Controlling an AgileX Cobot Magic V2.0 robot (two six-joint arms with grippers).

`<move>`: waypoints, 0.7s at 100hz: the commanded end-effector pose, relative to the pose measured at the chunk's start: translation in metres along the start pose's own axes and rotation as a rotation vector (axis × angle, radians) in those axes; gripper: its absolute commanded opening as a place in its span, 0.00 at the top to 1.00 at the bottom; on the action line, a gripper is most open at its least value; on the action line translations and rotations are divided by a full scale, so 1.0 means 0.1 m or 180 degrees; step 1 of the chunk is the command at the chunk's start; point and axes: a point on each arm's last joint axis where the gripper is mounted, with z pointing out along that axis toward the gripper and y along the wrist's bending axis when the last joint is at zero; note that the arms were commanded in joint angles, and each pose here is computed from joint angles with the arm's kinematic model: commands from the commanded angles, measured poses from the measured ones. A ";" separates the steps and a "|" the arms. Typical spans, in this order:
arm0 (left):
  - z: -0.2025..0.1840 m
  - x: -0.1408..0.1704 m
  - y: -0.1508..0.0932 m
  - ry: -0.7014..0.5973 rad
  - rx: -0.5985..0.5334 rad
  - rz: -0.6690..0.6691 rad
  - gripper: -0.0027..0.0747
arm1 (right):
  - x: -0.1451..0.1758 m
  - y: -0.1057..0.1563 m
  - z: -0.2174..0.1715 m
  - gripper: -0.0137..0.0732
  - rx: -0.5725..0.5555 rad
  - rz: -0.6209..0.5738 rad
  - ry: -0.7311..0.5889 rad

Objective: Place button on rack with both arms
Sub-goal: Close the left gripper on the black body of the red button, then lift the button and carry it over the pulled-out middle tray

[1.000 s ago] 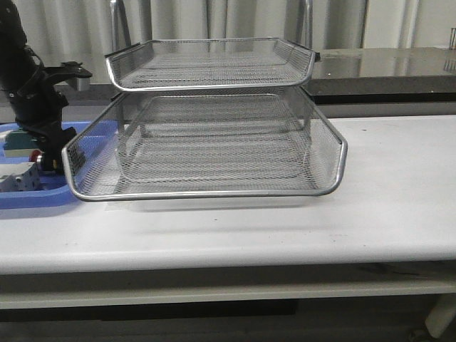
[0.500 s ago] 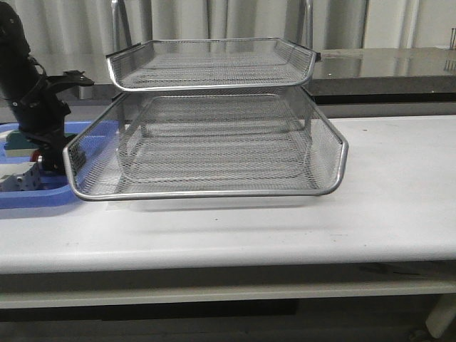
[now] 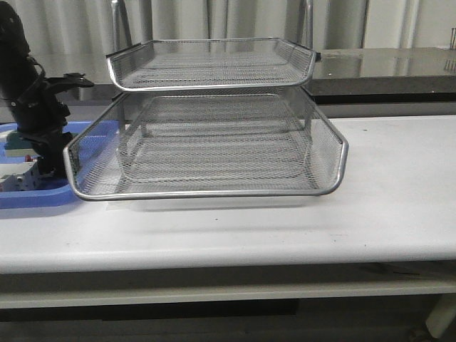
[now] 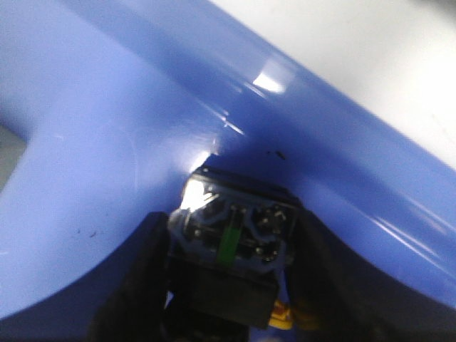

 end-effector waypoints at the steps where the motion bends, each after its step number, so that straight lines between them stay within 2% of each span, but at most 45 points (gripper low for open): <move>1: -0.59 -0.17 0.01 -0.0303 -0.0251 0.0033 0.92 | -0.13 -0.01 -0.07 0.92 0.0017 -0.0011 -0.0294; 29: -1.18 -0.27 -0.02 -0.0401 -0.0298 -0.0011 0.92 | -0.13 -0.01 -0.07 0.92 0.0017 -0.0011 -0.0294; 52: -1.72 -0.32 -0.08 -0.0663 -0.0548 -0.0205 0.92 | -0.13 -0.01 -0.07 0.92 0.0017 -0.0011 -0.0294; 70: -2.12 -0.32 -0.18 -0.0874 -0.0678 -0.0516 0.92 | -0.13 -0.01 -0.07 0.92 0.0017 -0.0011 -0.0294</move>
